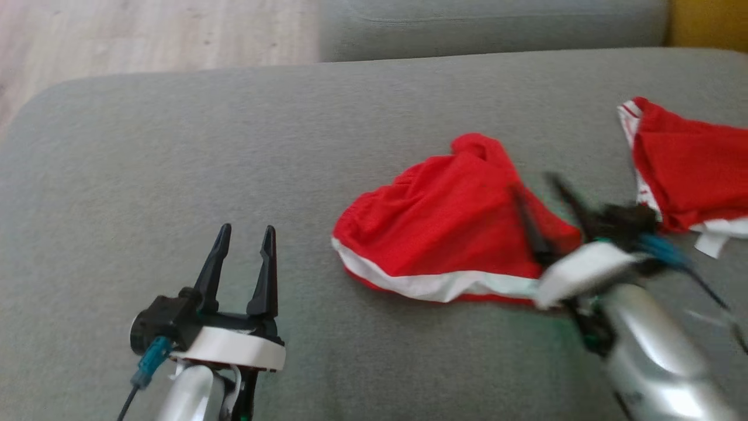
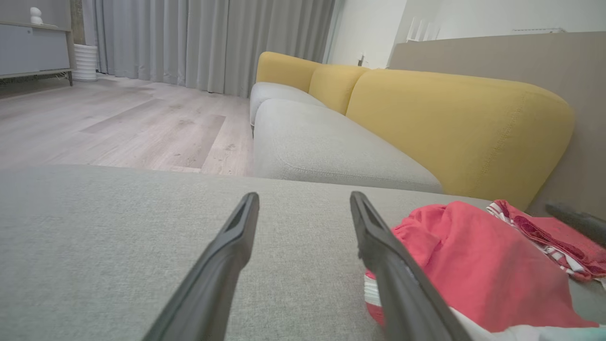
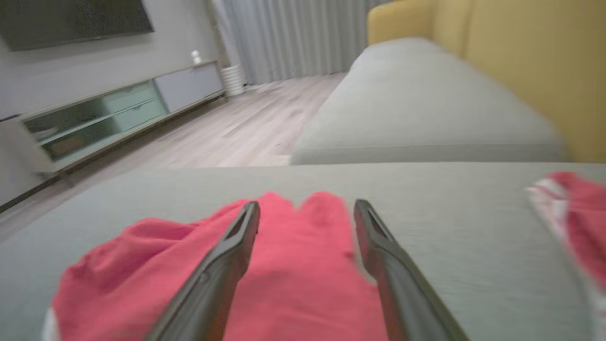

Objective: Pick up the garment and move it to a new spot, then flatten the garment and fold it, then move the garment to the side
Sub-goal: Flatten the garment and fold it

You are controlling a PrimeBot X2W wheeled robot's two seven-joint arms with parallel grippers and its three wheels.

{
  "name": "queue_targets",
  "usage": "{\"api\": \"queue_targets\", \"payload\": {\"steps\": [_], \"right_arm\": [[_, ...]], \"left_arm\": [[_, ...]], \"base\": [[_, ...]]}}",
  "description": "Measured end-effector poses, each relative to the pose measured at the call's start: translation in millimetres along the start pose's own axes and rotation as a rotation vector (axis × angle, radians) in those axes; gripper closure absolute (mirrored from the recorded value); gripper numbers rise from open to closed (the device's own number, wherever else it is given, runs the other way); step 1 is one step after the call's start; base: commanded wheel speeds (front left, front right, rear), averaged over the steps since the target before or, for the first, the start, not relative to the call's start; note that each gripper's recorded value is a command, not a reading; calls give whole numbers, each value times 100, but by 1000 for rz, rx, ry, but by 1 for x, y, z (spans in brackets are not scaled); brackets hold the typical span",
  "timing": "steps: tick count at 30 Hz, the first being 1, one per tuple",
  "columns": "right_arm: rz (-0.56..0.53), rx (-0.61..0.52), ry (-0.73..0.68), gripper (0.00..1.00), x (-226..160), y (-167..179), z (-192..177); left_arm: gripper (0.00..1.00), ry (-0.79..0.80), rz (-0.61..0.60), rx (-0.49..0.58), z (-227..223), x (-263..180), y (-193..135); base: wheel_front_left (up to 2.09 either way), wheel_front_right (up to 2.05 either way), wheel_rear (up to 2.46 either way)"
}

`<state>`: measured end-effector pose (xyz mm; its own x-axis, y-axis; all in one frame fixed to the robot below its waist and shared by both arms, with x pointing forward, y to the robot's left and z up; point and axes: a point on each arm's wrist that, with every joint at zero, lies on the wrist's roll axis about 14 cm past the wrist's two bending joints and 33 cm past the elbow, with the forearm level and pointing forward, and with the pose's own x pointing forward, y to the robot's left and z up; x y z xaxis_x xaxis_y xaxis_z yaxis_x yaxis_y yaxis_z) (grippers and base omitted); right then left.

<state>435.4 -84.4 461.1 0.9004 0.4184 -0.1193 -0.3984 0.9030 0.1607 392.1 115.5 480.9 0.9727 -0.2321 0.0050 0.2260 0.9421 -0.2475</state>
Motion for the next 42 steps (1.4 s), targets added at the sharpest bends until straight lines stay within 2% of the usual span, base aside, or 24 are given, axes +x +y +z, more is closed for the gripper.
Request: {"api": "queue_targets", "payload": {"steps": [4,7,10,19,30,42], "right_arm": [[-196,-6,-12,0,-48,-51,-13],[-298,47,28,0,-84,-58,-41],[-339,89,56,0,-101,-50,-59],[-347,92,54,0,-101,-47,-59],[-325,120,158,0,-100,-38,-89],[-290,126,152,0,-85,-31,-86]], "left_arm": [[0,10,-30,-5,-4,8,-8],[0,16,-48,-9,-6,14,-14],[0,26,-67,-12,-10,18,-20],[0,39,-79,-15,-15,20,-23],[0,49,-69,-15,-18,16,-20],[0,58,-53,-15,-21,14,-15]], "base": [[0,0,0],[0,0,0],[0,0,0],[0,0,0],[0,0,0],[0,0,0]]}}
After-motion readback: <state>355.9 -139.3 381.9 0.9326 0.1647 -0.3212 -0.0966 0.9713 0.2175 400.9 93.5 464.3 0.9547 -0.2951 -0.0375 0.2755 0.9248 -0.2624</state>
